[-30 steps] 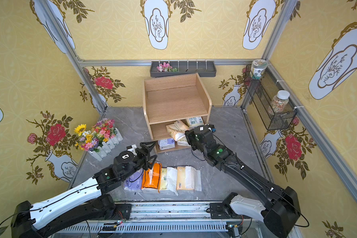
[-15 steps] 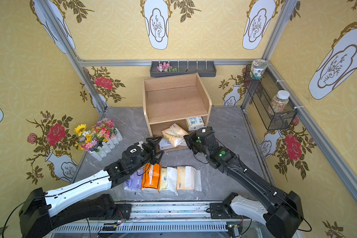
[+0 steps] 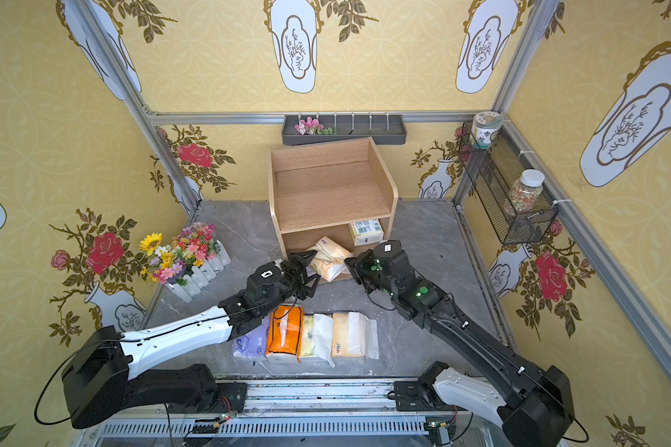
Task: Remove the tissue boxes from the shelf
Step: Pick up a box of tissues from the shelf.
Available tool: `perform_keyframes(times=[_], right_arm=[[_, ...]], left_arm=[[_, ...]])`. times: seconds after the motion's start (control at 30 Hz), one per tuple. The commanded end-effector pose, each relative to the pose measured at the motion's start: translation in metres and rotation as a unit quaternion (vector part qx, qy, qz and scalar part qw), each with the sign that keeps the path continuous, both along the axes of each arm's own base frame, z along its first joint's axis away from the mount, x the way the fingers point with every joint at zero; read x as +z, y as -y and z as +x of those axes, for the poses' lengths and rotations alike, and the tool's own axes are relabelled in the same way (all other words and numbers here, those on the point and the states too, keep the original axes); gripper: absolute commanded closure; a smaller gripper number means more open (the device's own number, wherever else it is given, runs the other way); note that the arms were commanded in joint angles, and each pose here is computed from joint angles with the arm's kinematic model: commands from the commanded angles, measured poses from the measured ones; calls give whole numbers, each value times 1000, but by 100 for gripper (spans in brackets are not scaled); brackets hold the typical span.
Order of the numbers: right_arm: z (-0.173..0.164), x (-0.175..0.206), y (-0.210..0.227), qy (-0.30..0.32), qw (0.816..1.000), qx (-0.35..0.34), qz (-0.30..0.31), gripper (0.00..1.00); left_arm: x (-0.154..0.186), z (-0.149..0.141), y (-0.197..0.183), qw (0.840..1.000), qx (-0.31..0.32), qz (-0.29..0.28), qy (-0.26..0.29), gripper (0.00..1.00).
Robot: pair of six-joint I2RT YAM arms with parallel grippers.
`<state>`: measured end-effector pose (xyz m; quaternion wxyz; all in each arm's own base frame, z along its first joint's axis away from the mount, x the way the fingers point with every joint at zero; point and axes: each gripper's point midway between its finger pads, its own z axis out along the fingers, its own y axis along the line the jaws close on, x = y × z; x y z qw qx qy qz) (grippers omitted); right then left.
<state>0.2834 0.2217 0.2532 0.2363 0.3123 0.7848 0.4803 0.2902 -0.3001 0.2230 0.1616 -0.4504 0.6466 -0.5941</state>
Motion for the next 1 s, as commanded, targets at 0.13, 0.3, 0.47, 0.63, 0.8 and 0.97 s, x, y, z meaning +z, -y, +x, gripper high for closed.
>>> perform_keyframes(times=[0.13, 0.3, 0.47, 0.63, 0.8, 0.97], right_arm=[[-12, 3, 2, 1, 1000, 23, 7, 100], [-19, 5, 3, -2, 999, 34, 9, 100], [-26, 4, 4, -3, 999, 41, 14, 100], [-32, 1, 4, -8, 998, 52, 19, 100], [-39, -4, 8, -15, 998, 57, 4, 100], [-47, -11, 16, -27, 996, 69, -44, 89]], left_arm=[[5, 7, 6, 1000, 2, 2, 10, 32], [5, 10, 12, 1000, -3, 6, 10, 38], [5, 13, 21, 1000, -15, 8, 11, 43], [1, 10, 25, 1000, -18, 16, 10, 49], [3, 7, 32, 999, -24, 23, 19, 61], [8, 1, 39, 998, -30, 35, 32, 71]])
